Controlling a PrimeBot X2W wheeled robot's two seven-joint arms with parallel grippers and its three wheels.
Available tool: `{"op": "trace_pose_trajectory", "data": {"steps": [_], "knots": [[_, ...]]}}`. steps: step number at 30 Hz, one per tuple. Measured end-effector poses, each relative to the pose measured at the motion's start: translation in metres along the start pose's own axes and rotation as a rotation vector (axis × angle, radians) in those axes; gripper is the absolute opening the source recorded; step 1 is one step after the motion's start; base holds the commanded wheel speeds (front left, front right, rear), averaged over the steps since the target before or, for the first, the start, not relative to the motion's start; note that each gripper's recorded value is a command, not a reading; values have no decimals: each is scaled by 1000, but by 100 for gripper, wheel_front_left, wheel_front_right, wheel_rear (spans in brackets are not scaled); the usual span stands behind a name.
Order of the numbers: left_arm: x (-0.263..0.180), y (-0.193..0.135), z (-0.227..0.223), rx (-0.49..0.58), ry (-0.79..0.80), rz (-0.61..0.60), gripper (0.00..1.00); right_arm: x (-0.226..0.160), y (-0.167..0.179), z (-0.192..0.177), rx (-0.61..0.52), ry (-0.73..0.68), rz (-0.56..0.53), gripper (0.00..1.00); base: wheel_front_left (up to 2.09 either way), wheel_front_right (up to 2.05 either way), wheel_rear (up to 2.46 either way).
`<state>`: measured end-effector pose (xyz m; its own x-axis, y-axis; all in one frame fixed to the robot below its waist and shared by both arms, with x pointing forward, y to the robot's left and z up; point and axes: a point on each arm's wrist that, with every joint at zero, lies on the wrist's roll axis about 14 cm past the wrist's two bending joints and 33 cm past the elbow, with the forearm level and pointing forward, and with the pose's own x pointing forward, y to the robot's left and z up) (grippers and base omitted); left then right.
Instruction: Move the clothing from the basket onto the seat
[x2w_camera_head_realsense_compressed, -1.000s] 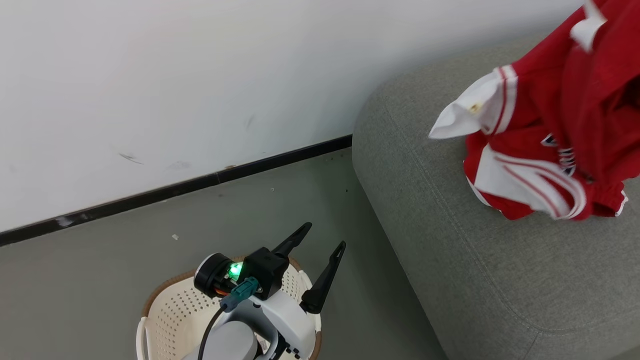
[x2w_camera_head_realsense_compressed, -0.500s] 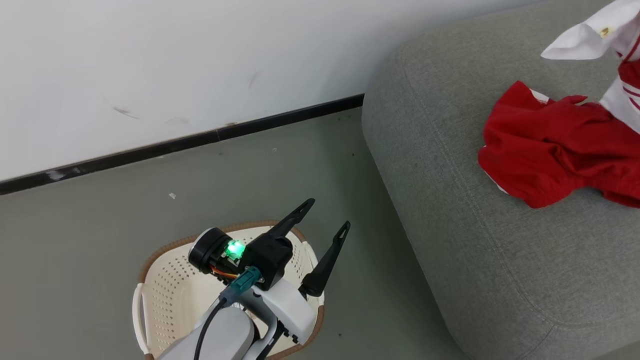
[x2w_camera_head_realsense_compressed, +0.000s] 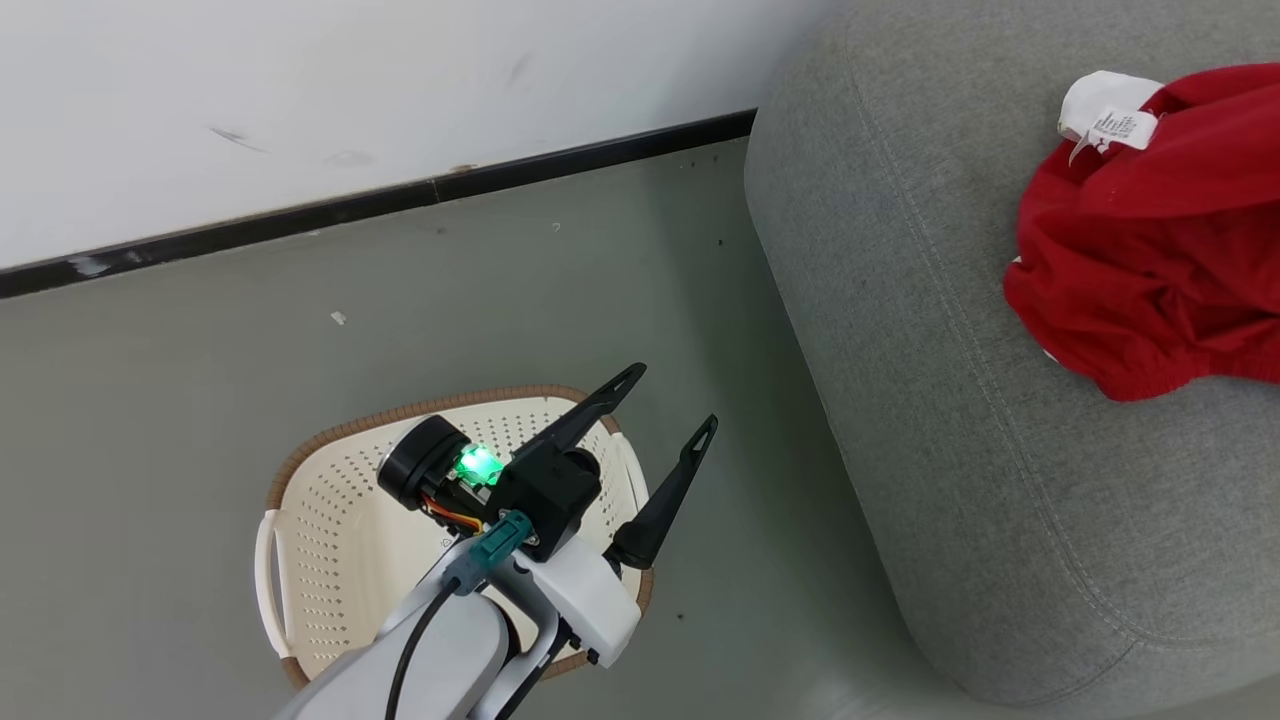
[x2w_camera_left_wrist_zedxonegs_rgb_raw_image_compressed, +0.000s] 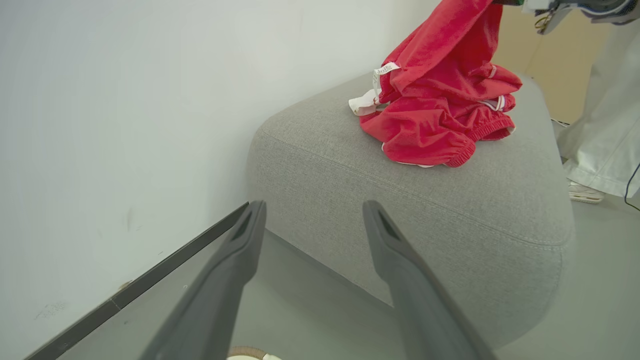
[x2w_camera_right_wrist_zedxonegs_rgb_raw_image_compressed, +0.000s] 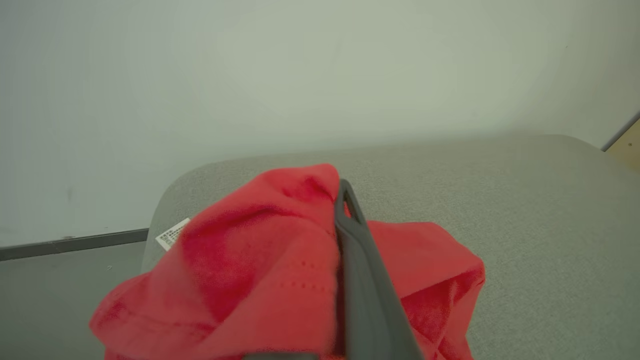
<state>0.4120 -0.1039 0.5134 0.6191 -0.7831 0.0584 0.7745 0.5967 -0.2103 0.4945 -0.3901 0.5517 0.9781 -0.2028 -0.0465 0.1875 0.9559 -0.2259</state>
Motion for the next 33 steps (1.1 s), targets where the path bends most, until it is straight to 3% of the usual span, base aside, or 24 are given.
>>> {"op": "trace_pose_trajectory", "data": {"steps": [8, 16, 19, 22, 24, 33], "knots": [[4, 7, -12, -9, 26, -6, 100, -14, 37, -73, 65, 161, 35, 0, 0, 0, 0], [10, 14, -14, -8, 20, -10, 100, -19, 54, -93, 68, 203, 60, 0, 0, 0, 0], [11, 15, -15, -6, 20, -13, 100, -18, 58, -84, 56, 173, 76, 0, 0, 0, 0], [12, 13, -13, -5, 17, -17, 100, -18, 56, -76, 48, 147, 74, 45, 0, 0, 0], [13, 13, -12, -3, 15, -17, 100, -21, 54, -74, 55, 138, 67, 100, 0, 0, 0], [16, 10, -9, -3, 7, -22, 100, -43, 47, -79, 62, 139, 49, 100, 0, 0, 0]]}}
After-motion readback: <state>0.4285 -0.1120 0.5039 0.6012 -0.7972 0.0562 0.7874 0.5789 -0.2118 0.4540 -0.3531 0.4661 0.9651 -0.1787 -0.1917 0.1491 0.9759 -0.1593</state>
